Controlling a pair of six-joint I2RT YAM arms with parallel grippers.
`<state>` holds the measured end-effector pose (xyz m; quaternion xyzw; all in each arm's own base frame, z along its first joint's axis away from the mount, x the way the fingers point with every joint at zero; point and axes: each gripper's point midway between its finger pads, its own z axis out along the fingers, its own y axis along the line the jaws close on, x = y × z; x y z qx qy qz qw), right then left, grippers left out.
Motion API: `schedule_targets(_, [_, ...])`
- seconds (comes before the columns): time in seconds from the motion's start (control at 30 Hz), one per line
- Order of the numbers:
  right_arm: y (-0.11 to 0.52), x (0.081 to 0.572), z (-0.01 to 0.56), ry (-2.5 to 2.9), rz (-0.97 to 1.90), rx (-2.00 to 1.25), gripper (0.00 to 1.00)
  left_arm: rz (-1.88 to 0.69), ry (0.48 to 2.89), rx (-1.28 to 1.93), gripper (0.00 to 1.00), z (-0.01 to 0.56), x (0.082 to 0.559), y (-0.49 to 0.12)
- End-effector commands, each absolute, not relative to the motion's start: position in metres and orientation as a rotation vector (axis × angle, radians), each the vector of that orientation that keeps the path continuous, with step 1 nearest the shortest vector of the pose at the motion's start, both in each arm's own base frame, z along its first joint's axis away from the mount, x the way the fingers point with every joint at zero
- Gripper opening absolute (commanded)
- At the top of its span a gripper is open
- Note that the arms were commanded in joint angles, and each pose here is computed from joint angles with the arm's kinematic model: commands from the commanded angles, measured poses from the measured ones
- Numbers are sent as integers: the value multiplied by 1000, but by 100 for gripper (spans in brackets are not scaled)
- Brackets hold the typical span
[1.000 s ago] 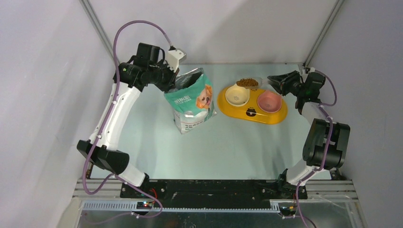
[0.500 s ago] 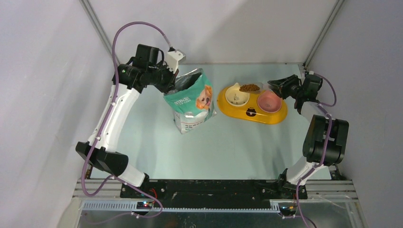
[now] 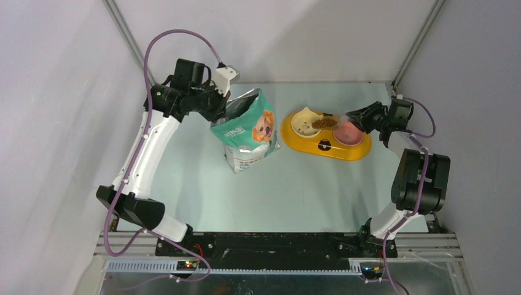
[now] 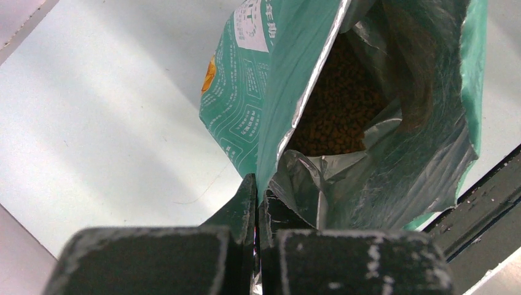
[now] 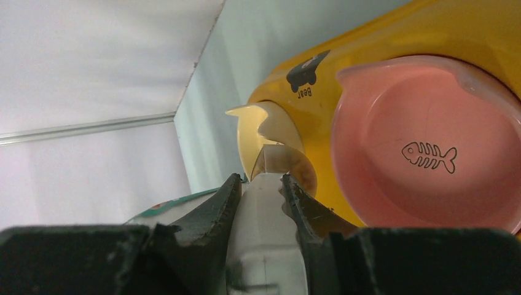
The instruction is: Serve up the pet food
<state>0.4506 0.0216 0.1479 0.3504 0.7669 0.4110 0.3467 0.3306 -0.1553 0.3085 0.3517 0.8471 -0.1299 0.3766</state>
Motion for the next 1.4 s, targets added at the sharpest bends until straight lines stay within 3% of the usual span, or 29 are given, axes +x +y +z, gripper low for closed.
schedule_targets(0.0, [23, 459, 172, 1963, 1001, 792, 0, -333, 2166, 870, 0, 320, 313, -145])
schedule_targets(0.8, [53, 458, 200, 2068, 609, 333, 0, -354, 2143, 889, 0, 320, 303, -145])
schedule_targets(1.37, [101, 478, 211, 2049, 521, 80, 0, -356, 2138, 884, 0, 323, 301, -144])
